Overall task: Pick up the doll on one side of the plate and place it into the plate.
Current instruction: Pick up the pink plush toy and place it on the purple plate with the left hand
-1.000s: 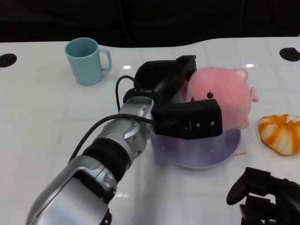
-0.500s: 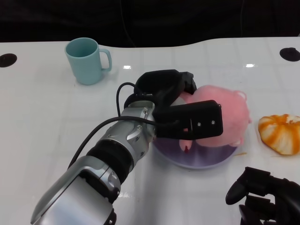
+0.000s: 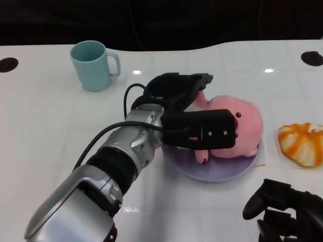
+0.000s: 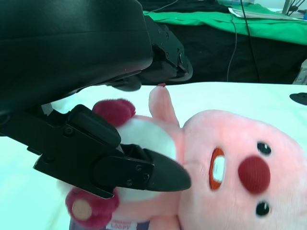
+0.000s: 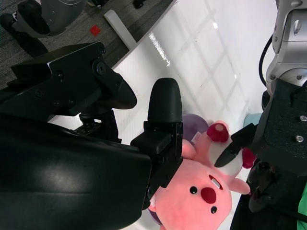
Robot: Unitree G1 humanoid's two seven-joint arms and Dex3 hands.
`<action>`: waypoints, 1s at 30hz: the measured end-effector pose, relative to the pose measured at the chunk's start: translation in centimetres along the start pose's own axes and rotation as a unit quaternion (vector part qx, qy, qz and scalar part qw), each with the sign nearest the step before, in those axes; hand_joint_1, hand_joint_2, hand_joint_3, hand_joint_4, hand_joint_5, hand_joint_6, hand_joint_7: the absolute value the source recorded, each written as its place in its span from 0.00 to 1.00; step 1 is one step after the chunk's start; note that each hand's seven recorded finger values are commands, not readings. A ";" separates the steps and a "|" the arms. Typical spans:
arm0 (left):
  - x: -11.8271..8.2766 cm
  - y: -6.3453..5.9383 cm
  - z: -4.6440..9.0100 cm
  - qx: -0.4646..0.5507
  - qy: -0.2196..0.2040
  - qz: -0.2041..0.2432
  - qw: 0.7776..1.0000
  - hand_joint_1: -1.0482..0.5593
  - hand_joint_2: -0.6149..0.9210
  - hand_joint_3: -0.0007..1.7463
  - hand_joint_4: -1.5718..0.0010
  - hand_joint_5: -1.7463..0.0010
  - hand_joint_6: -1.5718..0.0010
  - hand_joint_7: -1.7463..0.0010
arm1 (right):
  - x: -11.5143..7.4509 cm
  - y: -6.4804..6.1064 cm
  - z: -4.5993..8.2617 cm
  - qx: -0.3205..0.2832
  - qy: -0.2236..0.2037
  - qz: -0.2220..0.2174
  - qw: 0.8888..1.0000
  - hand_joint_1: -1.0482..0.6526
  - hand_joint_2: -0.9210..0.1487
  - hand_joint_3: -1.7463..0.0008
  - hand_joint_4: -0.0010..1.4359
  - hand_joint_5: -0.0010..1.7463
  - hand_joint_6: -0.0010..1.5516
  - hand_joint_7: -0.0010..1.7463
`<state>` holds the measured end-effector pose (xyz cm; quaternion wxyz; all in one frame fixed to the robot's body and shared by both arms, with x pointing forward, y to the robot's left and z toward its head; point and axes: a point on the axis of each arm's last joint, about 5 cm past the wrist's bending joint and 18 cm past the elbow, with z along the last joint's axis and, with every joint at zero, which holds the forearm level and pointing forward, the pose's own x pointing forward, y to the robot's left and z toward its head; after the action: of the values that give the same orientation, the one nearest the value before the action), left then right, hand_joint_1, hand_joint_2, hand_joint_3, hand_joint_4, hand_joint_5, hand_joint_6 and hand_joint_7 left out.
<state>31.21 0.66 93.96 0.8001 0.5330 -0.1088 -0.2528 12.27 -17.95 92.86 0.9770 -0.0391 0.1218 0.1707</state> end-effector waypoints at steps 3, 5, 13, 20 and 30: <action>0.0 0.3 0.0 0.002 -0.004 -0.003 1.000 0.04 1.00 0.30 1.00 0.88 0.93 1.00 | 0.0 0.0 0.0 0.000 0.000 0.000 1.000 0.60 0.23 0.36 0.44 1.00 0.34 0.86; 0.0 0.7 0.0 0.004 -0.008 0.000 1.000 0.03 1.00 0.30 1.00 0.89 0.93 1.00 | 0.0 0.0 0.0 0.000 0.000 0.000 1.000 0.60 0.22 0.36 0.44 1.00 0.34 0.86; -0.4 2.2 -0.4 0.005 -0.037 0.019 0.999 0.03 1.00 0.30 1.00 0.86 0.94 1.00 | 0.0 0.0 0.0 0.003 0.006 -0.001 1.000 0.61 0.21 0.37 0.43 1.00 0.33 0.86; -1.6 2.6 -1.6 0.007 -0.051 0.017 0.999 0.04 1.00 0.28 1.00 0.81 0.94 0.99 | 0.1 0.0 0.1 0.003 0.004 -0.001 1.000 0.61 0.21 0.38 0.43 1.00 0.32 0.86; -4.2 2.7 -3.4 -0.019 -0.067 0.027 0.997 0.10 1.00 0.23 1.00 0.75 0.93 0.99 | 0.1 0.0 0.1 0.004 0.003 0.000 1.000 0.60 0.20 0.38 0.43 1.00 0.32 0.87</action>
<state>29.94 6.39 95.48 0.8075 0.4965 -0.1712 -0.2685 12.36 -17.95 92.90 0.9767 -0.0359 0.1256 0.1703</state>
